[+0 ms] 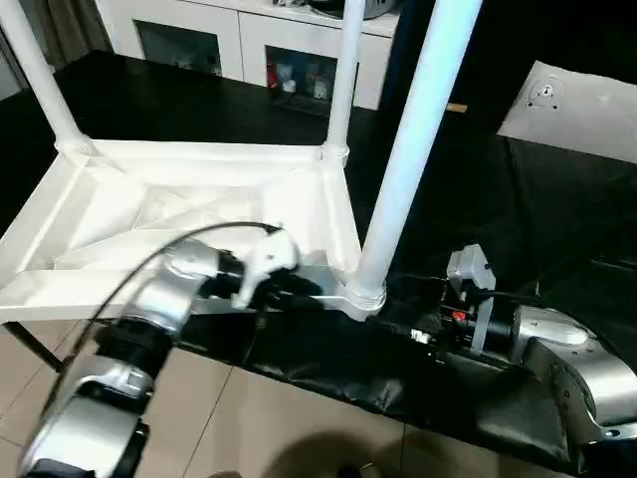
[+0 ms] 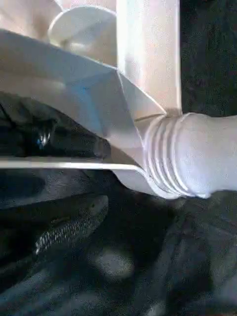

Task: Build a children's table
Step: Rotate leg to tighten

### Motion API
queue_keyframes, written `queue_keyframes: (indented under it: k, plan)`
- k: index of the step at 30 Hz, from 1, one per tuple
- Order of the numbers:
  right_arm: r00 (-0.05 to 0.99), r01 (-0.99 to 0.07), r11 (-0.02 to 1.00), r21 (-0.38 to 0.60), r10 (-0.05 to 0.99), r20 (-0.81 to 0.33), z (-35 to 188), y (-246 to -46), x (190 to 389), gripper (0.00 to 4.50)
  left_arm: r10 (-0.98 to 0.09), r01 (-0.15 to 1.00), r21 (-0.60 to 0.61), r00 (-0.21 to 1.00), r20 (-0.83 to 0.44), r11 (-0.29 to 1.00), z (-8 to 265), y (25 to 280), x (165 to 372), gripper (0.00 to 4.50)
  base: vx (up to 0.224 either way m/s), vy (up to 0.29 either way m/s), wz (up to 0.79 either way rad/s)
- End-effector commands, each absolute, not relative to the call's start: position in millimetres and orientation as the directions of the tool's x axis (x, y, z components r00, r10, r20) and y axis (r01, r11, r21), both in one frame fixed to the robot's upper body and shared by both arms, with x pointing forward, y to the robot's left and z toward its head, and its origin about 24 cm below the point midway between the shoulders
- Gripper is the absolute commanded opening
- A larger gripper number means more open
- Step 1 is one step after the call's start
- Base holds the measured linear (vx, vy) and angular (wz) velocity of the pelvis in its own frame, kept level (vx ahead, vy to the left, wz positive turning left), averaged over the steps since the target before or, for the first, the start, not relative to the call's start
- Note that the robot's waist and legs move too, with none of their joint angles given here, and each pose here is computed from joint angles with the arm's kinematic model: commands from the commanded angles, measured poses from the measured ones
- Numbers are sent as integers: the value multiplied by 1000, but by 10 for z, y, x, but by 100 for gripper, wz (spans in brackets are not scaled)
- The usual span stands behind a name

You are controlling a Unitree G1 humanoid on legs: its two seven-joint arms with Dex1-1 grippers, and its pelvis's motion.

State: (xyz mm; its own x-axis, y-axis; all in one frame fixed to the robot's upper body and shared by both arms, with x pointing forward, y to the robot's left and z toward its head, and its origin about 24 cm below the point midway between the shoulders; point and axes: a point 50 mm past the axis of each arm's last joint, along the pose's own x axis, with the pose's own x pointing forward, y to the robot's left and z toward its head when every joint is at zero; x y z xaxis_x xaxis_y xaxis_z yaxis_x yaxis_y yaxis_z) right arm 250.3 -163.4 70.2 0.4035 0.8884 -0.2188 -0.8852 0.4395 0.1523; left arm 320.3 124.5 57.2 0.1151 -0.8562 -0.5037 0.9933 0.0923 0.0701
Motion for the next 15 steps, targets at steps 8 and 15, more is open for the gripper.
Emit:
queue_keyframes:
  k: [8, 15]
  plan:
    - [407, -890, 441, 115, 883, -231, 709, -1656, 2465, 450, -781, 986, 110, 166, -603, 124, 516, 1339, 3274, 123, 0, 0, 0]
    - [405, -892, 438, 111, 884, -233, 693, -1640, 2461, 450, -771, 992, 82, 128, -624, 98, 526, 1401, 3254, 57, 0, 0, 0]
